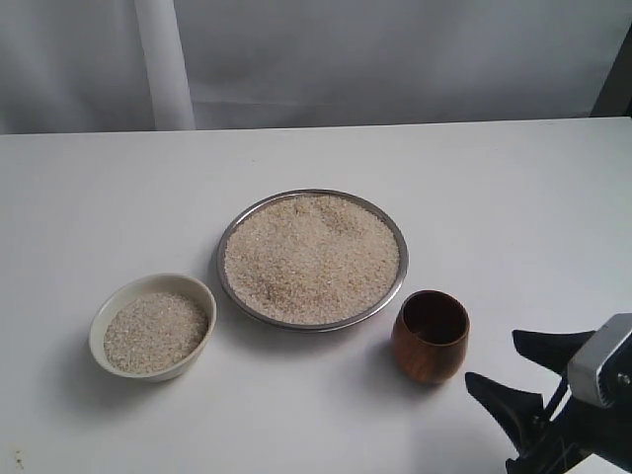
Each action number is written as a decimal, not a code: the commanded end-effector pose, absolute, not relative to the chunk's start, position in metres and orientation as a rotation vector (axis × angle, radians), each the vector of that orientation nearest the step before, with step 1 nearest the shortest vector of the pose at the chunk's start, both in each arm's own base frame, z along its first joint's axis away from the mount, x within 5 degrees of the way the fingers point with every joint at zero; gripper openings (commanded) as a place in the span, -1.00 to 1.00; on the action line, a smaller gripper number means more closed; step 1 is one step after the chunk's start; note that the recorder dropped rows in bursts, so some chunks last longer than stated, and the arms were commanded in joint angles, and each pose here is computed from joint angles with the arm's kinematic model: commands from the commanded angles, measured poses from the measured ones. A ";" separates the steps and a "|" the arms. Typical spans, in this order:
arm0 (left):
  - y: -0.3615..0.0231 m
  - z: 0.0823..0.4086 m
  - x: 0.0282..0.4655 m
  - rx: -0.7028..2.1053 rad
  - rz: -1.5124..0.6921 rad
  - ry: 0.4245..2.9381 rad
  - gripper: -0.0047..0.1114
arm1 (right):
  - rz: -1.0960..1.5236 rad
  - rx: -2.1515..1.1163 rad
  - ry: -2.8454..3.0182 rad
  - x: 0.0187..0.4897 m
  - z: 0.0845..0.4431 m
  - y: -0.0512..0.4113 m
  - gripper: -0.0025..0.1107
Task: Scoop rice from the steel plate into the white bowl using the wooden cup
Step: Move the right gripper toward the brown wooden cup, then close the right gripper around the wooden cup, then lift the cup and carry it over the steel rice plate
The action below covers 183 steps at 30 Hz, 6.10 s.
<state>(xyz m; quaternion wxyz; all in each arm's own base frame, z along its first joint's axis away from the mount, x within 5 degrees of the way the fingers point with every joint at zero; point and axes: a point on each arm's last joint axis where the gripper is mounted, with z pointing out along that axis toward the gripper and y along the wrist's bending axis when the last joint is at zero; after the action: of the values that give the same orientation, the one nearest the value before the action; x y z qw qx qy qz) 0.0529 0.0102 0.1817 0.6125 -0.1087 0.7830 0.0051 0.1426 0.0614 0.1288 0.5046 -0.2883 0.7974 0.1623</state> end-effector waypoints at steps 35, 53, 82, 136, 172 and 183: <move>0.010 0.183 0.053 -0.248 -0.001 1.797 -0.92 | 0.454 -0.712 1.833 0.148 0.138 0.073 0.56; 0.010 0.183 0.053 -0.248 -0.001 1.797 -0.92 | 0.482 -0.689 1.805 0.149 0.141 0.074 0.68; 0.010 0.183 0.053 -0.248 -0.001 1.797 -0.92 | 0.435 -0.726 1.867 0.197 0.107 0.100 0.68; 0.010 0.183 0.053 -0.248 -0.001 1.797 -0.92 | 0.499 -0.720 1.922 0.227 0.066 0.113 0.32; 0.010 0.183 0.053 -0.248 -0.001 1.797 -0.92 | -0.500 -1.222 2.047 0.248 0.286 0.150 -0.96; 0.010 0.183 0.053 -0.248 -0.001 1.797 -0.92 | -0.967 -1.619 1.798 0.323 0.280 0.203 -0.96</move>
<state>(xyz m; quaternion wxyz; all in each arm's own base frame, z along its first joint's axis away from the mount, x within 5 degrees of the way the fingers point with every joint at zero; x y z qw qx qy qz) 0.0529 0.0102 0.1817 0.6125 -0.1087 0.7830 0.0051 0.3073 0.1923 0.2813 0.2780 -0.5642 0.7101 -0.3166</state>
